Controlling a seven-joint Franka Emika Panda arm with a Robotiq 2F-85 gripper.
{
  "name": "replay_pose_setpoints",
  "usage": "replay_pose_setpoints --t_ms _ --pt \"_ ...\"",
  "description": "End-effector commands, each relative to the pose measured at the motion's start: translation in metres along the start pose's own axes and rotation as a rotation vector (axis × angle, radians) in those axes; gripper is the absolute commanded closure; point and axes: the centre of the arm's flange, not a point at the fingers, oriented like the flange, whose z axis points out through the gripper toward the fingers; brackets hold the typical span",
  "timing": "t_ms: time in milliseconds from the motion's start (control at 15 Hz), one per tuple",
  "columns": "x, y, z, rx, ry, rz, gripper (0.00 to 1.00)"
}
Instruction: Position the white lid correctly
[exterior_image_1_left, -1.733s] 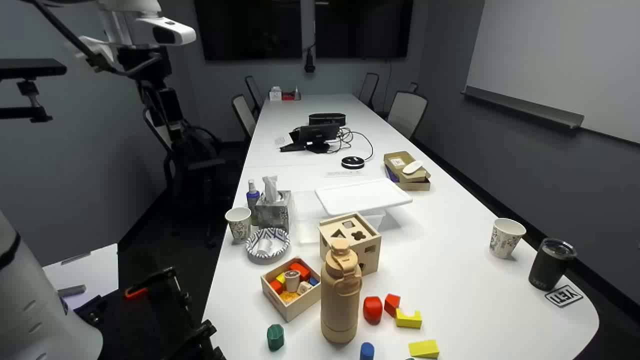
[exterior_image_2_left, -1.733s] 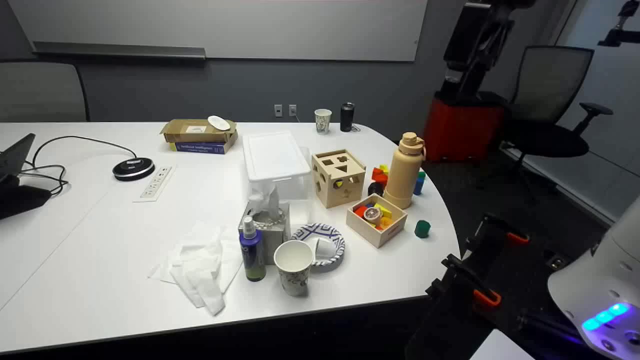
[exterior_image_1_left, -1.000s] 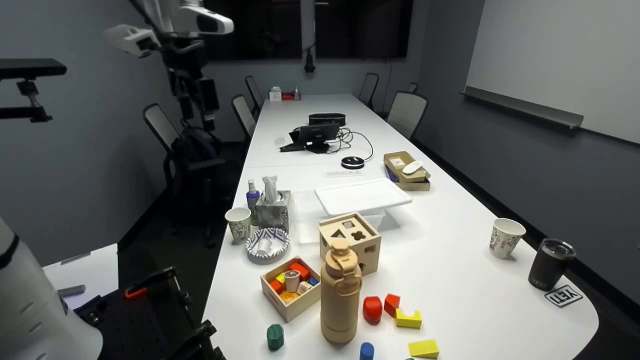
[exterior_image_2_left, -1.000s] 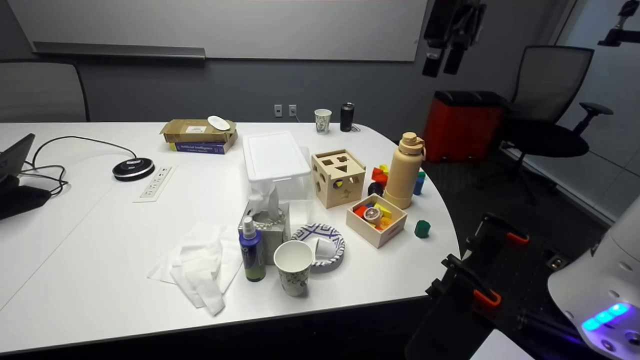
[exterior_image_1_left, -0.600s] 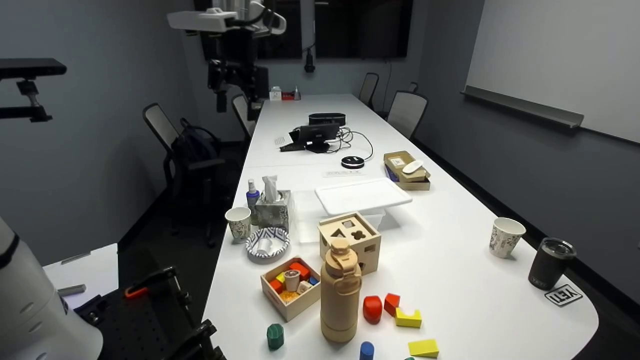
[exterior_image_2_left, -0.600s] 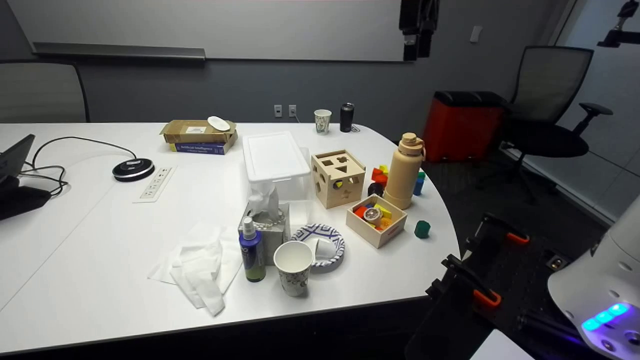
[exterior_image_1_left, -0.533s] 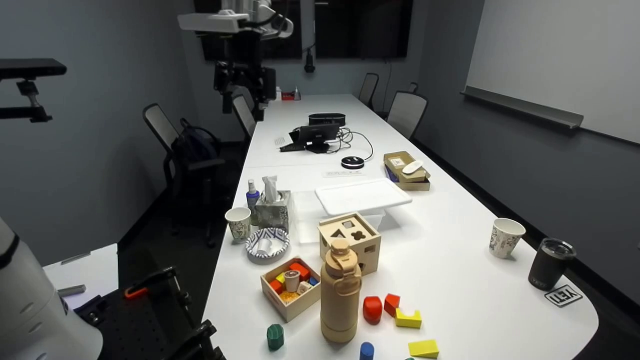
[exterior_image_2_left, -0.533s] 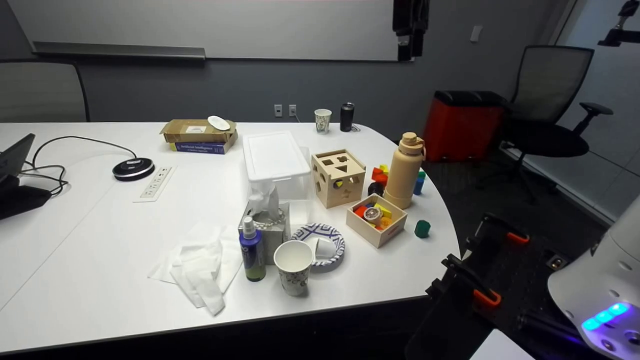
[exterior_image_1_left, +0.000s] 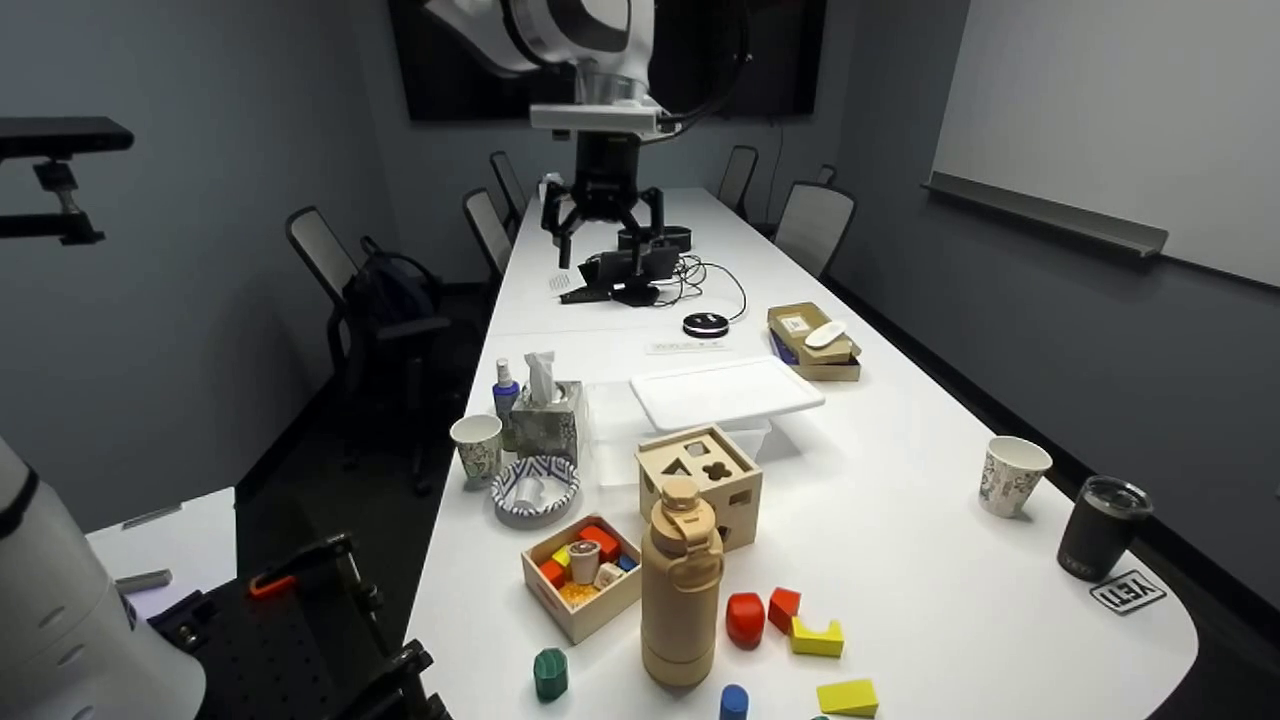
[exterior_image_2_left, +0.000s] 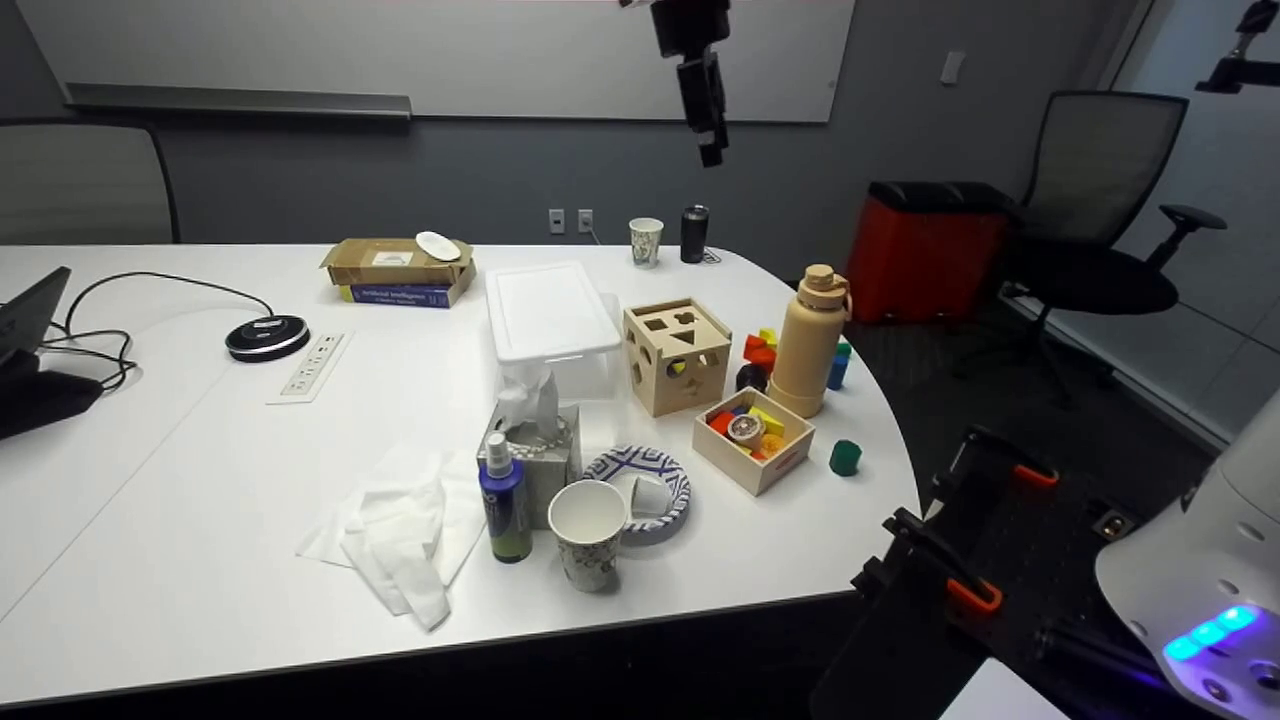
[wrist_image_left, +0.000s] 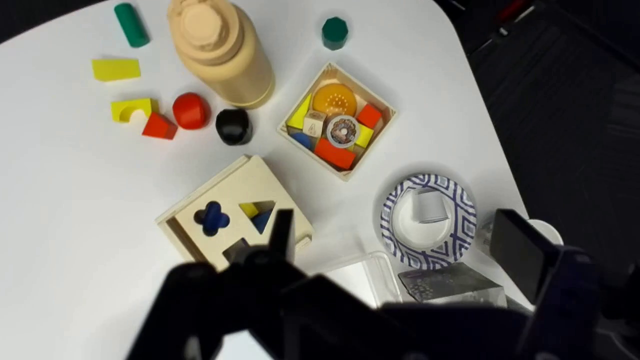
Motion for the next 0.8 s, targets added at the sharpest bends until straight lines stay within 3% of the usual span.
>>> replay_pose_setpoints --t_ms 0,267,733 --pt "0.079 0.047 -0.004 0.005 0.021 -0.064 0.0" --pt "0.138 0.072 0.024 0.021 0.122 -0.048 0.0" --pt "0.195 0.095 0.08 0.051 0.298 0.005 0.0"
